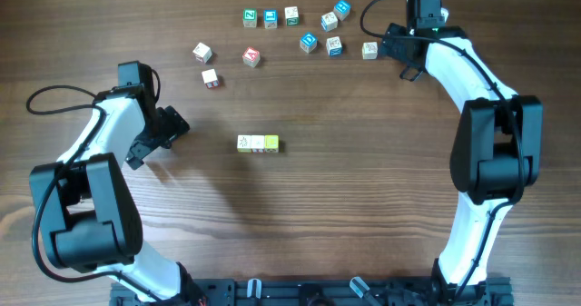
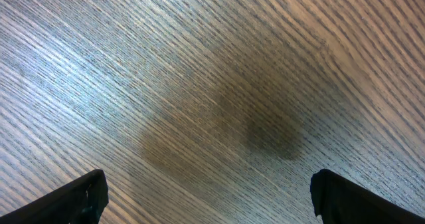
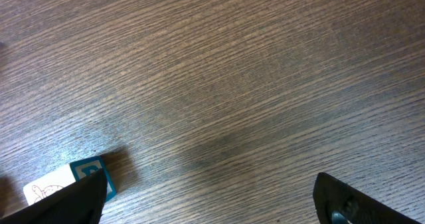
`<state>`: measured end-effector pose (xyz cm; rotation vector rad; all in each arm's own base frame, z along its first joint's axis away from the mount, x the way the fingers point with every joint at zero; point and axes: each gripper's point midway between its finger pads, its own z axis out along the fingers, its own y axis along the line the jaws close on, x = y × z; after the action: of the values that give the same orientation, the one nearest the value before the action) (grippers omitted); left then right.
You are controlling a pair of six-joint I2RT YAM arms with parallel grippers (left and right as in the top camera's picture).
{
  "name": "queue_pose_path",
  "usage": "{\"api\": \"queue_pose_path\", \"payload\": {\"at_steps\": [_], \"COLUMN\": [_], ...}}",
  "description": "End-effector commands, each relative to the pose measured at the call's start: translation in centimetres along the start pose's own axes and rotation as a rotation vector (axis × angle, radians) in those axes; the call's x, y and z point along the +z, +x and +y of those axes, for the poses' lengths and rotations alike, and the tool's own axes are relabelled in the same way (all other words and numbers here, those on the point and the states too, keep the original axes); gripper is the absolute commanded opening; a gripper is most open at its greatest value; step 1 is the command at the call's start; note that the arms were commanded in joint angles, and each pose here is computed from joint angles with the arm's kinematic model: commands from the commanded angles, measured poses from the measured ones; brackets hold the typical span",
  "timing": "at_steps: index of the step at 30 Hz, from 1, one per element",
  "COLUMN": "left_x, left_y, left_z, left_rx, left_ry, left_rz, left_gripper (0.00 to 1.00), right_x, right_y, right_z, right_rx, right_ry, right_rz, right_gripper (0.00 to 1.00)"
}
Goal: Form a horizontal line
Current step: 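Raise the right gripper and withdraw it to the back right, then reach the left gripper forward to the cream block marked '1' near the cluster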
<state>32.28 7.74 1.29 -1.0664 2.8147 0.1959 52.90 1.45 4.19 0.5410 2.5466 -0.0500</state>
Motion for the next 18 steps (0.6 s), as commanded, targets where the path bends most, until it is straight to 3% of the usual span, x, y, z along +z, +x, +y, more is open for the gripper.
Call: {"api": "queue_pose_path", "payload": {"at_steps": [1, 13, 18], "left_x": [0.3, 0.3, -0.5], "left_y": [0.1, -0.9, -0.8], "left_z": [0.1, 1.0, -5.6], "left_rx": [-0.017, 0.017, -0.003], "left_ry": [-0.002, -0.057, 0.299], "left_rz": [0.011, -0.04, 0.017], "left_gripper": [1.0, 1.0, 1.0], "right_x": [0.0, 0.0, 0.0], "right_y": [0.0, 0.1, 0.0], "right_z": [-0.2, -0.2, -0.2], "right_rx": [-0.015, -0.015, -0.015], "right_ry": [0.017, 0.017, 0.017], "right_rz": [-0.008, -0.008, -0.008], "right_gripper": [1.0, 1.0, 1.0]}}
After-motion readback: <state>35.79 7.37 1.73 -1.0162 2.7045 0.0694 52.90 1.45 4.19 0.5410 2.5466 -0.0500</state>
